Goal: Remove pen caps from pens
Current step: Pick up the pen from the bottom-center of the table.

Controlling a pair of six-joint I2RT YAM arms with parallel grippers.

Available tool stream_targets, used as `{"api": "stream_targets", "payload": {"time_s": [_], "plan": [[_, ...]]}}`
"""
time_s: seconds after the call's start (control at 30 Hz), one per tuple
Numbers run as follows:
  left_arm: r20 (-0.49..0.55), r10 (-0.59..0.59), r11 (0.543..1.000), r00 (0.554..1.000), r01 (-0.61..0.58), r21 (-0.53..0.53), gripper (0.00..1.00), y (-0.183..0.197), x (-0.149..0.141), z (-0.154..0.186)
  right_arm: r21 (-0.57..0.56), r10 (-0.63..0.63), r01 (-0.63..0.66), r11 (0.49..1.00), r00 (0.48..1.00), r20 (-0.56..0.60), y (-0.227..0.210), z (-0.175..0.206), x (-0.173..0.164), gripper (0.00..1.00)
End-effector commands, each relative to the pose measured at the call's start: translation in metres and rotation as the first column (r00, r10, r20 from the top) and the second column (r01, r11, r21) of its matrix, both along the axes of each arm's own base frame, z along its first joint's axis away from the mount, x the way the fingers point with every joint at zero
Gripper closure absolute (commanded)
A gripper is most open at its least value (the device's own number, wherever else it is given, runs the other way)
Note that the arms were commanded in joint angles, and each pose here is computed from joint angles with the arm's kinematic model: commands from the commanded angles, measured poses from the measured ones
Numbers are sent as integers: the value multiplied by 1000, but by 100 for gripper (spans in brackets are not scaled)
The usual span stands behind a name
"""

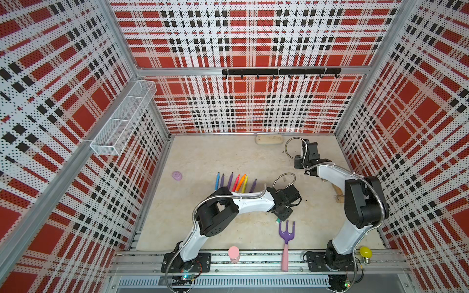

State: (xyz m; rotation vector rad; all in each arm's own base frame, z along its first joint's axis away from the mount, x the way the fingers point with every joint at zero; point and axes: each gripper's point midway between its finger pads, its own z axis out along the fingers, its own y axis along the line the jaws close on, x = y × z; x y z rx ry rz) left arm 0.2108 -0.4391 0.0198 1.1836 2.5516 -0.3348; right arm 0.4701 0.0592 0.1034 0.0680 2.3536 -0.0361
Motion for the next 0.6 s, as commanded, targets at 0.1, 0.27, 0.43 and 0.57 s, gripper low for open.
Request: {"api": "stream_targets", "payload": {"time_s": [0.1,0.27,0.43,0.57], "plan": [[-42,22,995,999,-18,102,69,24,-4,-31,-7,-38,39,999,993,114,-6,32,3,60],[-58,46,998,997,-43,54,78,28,3,-28,0,-48,49,999,984,172,-9,53,-4,60],[-29,93,995,995,-93,21,85,41,23,-18,1,-63,64,998,976,207,-13,66,-11,59],[2,148,988,989,-148,-43,86,54,40,1,40,-27,17,999,963,269,-7,79,-19,59]]}}
